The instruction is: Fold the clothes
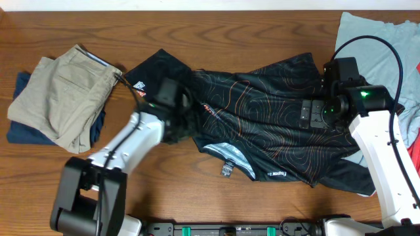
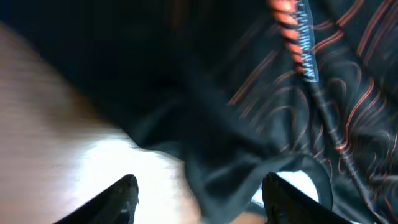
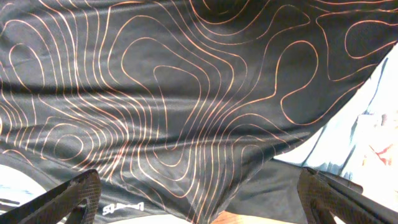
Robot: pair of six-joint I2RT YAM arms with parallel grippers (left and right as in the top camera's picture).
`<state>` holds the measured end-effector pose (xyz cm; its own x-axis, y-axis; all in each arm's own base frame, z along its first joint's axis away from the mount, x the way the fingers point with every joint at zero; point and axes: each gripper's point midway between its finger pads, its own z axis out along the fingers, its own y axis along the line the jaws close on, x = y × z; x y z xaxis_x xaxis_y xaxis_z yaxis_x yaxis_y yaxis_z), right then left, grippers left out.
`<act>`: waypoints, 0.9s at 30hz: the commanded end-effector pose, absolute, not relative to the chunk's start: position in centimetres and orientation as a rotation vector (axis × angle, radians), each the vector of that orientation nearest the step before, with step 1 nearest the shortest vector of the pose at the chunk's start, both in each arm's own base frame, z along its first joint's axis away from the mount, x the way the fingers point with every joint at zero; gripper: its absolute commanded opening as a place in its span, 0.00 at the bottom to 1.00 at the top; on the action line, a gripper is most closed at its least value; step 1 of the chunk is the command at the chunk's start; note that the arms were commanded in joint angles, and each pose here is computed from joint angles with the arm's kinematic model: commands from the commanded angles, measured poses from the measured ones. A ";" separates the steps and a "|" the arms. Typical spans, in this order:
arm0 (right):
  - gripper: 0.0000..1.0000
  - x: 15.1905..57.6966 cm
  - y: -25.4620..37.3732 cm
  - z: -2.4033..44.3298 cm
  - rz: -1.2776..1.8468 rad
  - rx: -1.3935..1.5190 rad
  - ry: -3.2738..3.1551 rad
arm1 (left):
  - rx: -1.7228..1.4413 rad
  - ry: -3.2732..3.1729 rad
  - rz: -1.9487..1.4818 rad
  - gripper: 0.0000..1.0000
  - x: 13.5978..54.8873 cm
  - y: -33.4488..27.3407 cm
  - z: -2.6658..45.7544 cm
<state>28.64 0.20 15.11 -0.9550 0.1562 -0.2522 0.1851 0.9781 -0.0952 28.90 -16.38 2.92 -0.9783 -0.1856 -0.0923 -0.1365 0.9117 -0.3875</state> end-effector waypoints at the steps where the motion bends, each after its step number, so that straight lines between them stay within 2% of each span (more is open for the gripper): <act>1: 0.99 28.8 -0.3 15.8 -0.173 0.297 2.853 | -0.239 2.953 -0.552 0.65 27.8 -17.4 1.5; 5: 0.99 28.7 -0.3 15.8 -0.175 0.296 2.856 | -0.243 2.925 -0.409 0.65 27.7 -16.9 0.6; 9: 0.99 28.7 -0.3 15.8 -0.175 0.296 2.857 | -0.242 2.910 -0.405 0.65 27.8 -17.3 0.7; 12: 0.99 28.7 -0.3 15.8 -0.175 0.297 2.857 | -0.259 2.897 -0.415 0.57 28.1 -17.4 0.7; 24: 0.99 28.4 -0.3 15.7 -0.179 0.297 2.868 | -0.268 2.933 -0.381 0.56 27.7 -17.2 -0.9; 25: 0.99 28.4 -0.3 15.7 -0.179 0.297 2.868 | -0.270 2.945 -0.374 0.55 27.5 -17.2 -1.3; 26: 0.99 28.4 -0.3 15.7 -0.179 0.297 2.868 | -0.271 2.958 -0.365 0.45 27.4 -17.1 -1.7; 27: 0.99 28.4 -0.3 15.7 -0.179 0.296 2.869 | -0.272 2.966 -0.358 0.27 27.3 -17.0 -2.0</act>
<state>28.21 0.15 15.02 -0.9594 0.1557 -0.2350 0.1833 0.9779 -0.1004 28.59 -17.97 0.26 -0.9649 -0.2012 -0.1686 -0.1425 0.9409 -0.3071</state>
